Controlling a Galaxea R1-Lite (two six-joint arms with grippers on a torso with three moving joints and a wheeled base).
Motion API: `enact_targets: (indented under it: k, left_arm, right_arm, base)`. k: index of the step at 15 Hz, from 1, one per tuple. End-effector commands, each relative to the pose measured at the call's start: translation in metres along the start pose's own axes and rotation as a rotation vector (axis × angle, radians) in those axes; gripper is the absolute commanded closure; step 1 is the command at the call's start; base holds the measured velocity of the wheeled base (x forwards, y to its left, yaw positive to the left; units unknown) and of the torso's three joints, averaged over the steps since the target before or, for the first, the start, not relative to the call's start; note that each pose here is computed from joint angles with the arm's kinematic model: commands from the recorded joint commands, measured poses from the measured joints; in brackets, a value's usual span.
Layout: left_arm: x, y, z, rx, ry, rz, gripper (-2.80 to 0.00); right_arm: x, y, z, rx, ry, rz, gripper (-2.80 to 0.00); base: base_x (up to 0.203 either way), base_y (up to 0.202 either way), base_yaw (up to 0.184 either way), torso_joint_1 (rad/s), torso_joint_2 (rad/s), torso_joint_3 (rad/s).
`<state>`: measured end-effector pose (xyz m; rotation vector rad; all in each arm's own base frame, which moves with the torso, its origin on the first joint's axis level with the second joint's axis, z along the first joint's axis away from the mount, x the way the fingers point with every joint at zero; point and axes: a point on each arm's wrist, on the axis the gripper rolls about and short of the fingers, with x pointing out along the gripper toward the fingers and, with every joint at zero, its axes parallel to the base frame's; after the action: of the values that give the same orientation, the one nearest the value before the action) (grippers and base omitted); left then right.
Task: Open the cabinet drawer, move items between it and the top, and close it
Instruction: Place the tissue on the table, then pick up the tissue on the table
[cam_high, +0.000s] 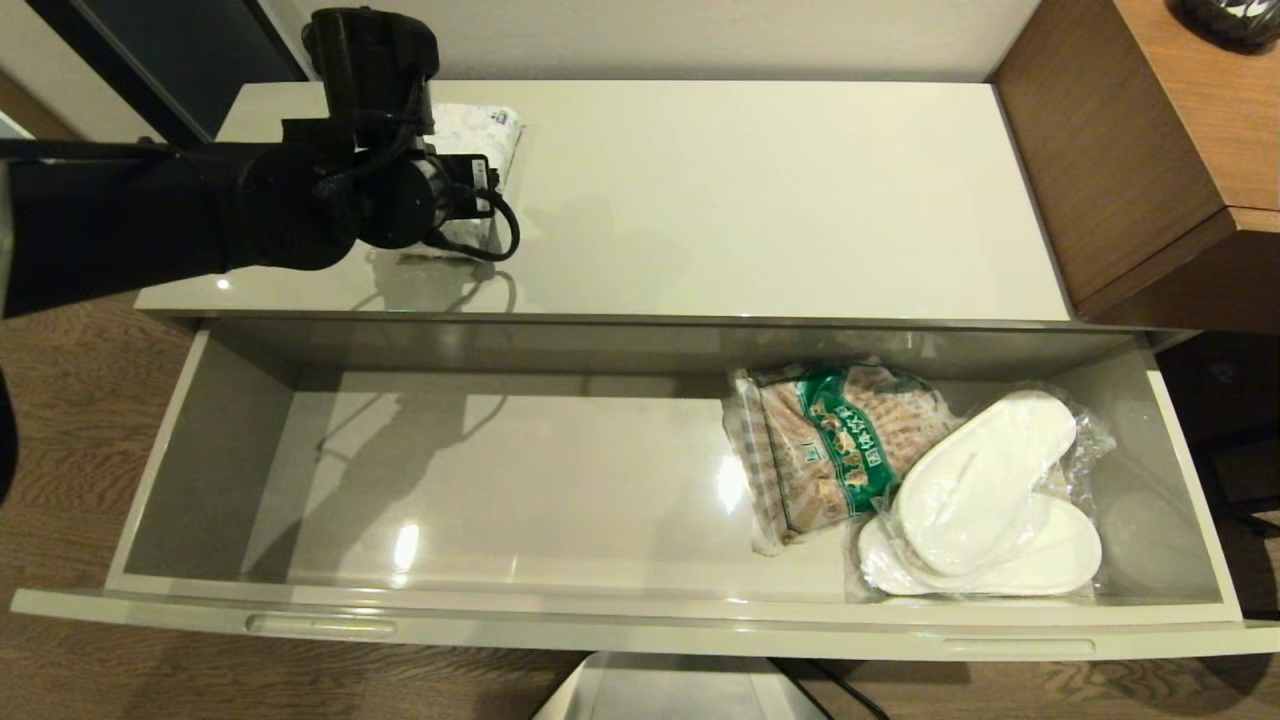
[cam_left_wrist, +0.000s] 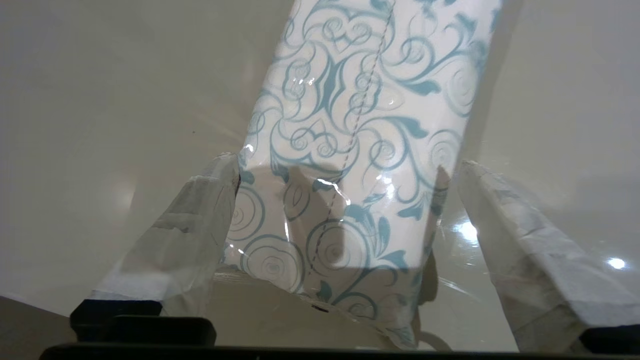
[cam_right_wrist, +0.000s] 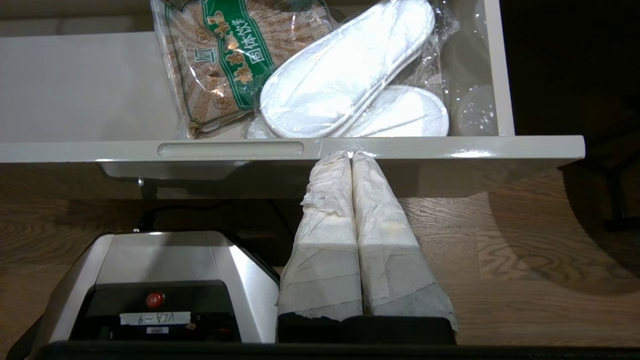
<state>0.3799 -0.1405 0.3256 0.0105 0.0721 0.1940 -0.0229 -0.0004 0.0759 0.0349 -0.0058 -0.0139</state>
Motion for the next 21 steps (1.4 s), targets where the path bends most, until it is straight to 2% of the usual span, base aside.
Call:
enact_targets:
  k: [1,3,4,7,8,13,15,17,18,19,21]
  left_arm:
    - [-0.01,0.002,0.01,-0.012,-0.022,0.001,-2.8]
    - [-0.033,0.004,0.027,-0.028,-0.061,0.028,-2.8]
    - [-0.035,0.005,0.027,-0.024,-0.058,0.037,-2.8]
    - [-0.07,0.029,0.042,-0.024,-0.07,0.051,-2.8]
    - [-0.087,0.041,0.045,-0.013,-0.069,0.052,0.0]
    - [-0.145,0.073,0.022,0.094,0.04,0.02,0.0]
    - [-0.18,0.098,-0.012,0.169,0.138,0.005,0.0]
    - [-0.201,0.114,-0.067,0.257,0.284,-0.001,0.0]
    - [-0.21,0.121,-0.088,0.275,0.339,-0.002,0.0]
    - [-0.219,0.128,-0.1,0.271,0.367,-0.003,0.0]
    - [-0.223,0.129,-0.112,0.238,0.409,-0.028,0.0]
  right_arm:
    - [-0.001,0.0,-0.001,0.001,-0.011,0.001,0.0]
    - [-0.001,0.0,-0.001,0.001,-0.011,0.001,0.0]
    - [-0.001,0.0,-0.001,0.001,-0.011,-0.001,0.0]
    - [-0.001,0.0,-0.001,0.001,-0.011,0.0,0.0]
    - [-0.001,0.0,-0.001,0.001,-0.011,-0.001,0.0]
    - [-0.001,0.0,-0.001,0.001,-0.011,0.001,0.0]
    - [-0.001,0.0,-0.001,0.001,-0.011,0.001,0.0]
    - [-0.001,0.0,-0.001,0.001,-0.011,0.001,0.0]
    - [-0.001,0.0,-0.001,0.001,-0.011,0.001,0.0]
    - [-0.001,0.0,-0.001,0.001,-0.011,0.001,0.0]
    - [-0.001,0.0,-0.001,0.001,-0.011,0.002,0.0]
  base:
    - [0.0,0.0,0.0,0.0,0.0,0.0]
    - [0.0,0.0,0.0,0.0,0.0,0.0]
    - [0.0,0.0,0.0,0.0,0.0,0.0]
    - [0.0,0.0,0.0,0.0,0.0,0.0]
    - [0.0,0.0,0.0,0.0,0.0,0.0]
    - [0.0,0.0,0.0,0.0,0.0,0.0]
    - [0.0,0.0,0.0,0.0,0.0,0.0]
    - [0.0,0.0,0.0,0.0,0.0,0.0]
    - [0.0,0.0,0.0,0.0,0.0,0.0]
    - [0.0,0.0,0.0,0.0,0.0,0.0]
    - [0.0,0.0,0.0,0.0,0.0,0.0]
